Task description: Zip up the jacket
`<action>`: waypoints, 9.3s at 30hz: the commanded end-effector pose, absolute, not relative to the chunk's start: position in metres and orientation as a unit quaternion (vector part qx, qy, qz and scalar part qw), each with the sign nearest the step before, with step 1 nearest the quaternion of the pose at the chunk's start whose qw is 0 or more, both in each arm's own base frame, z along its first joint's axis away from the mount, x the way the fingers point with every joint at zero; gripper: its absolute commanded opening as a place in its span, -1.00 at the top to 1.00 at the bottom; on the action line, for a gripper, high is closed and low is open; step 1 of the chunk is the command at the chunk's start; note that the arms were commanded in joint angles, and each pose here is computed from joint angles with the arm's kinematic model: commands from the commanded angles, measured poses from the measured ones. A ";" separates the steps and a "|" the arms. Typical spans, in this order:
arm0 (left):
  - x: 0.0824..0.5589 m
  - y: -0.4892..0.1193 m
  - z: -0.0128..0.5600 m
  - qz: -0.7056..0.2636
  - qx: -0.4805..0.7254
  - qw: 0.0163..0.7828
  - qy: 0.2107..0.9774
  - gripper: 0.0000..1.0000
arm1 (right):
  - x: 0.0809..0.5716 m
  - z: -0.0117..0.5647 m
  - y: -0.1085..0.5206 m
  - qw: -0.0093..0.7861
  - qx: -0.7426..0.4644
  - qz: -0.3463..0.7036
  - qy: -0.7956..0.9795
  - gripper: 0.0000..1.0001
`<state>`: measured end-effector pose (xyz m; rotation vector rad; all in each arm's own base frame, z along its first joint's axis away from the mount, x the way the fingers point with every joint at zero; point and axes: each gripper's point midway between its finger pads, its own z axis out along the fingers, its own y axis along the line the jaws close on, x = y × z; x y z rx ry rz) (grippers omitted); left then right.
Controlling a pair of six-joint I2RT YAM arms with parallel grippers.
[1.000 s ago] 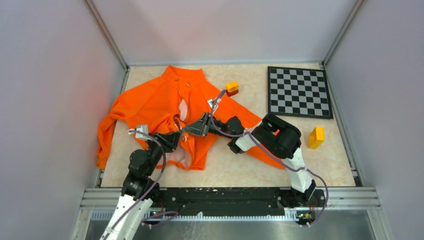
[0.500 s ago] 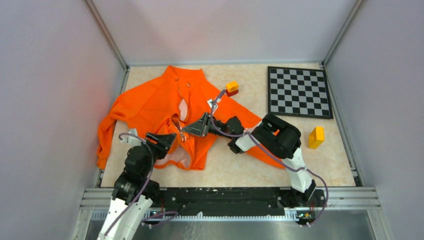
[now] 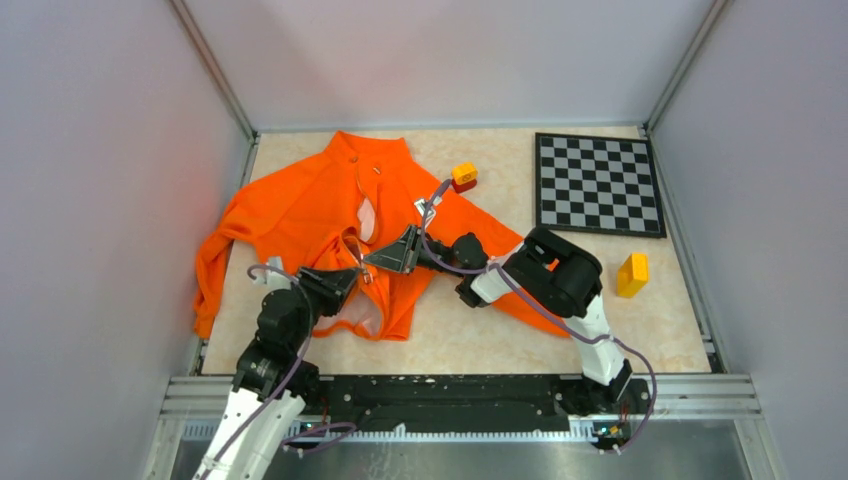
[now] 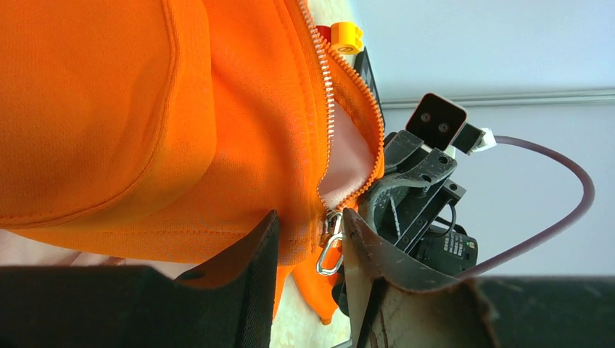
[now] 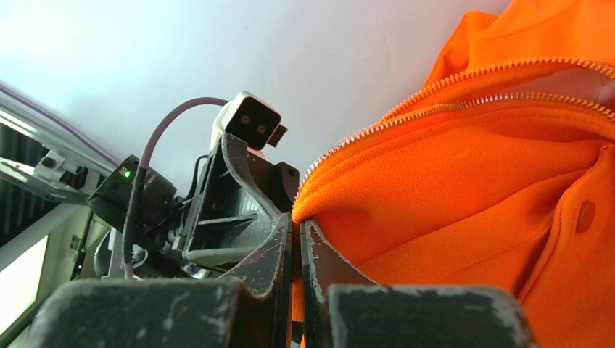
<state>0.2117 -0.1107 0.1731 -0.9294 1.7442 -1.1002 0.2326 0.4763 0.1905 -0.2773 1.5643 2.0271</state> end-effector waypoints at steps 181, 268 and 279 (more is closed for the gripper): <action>0.163 -0.142 0.166 -0.375 -0.078 0.369 0.847 1.00 | 0.172 0.171 0.467 0.745 -0.633 0.098 0.183 0.81; 0.211 -0.078 0.151 -0.079 -0.065 0.267 0.958 0.84 | 0.284 0.247 0.500 0.434 -0.362 0.407 0.718 1.00; 0.148 -0.073 0.141 -0.081 -0.051 0.157 0.983 1.00 | 0.322 0.213 0.500 0.316 -0.379 0.466 0.735 1.00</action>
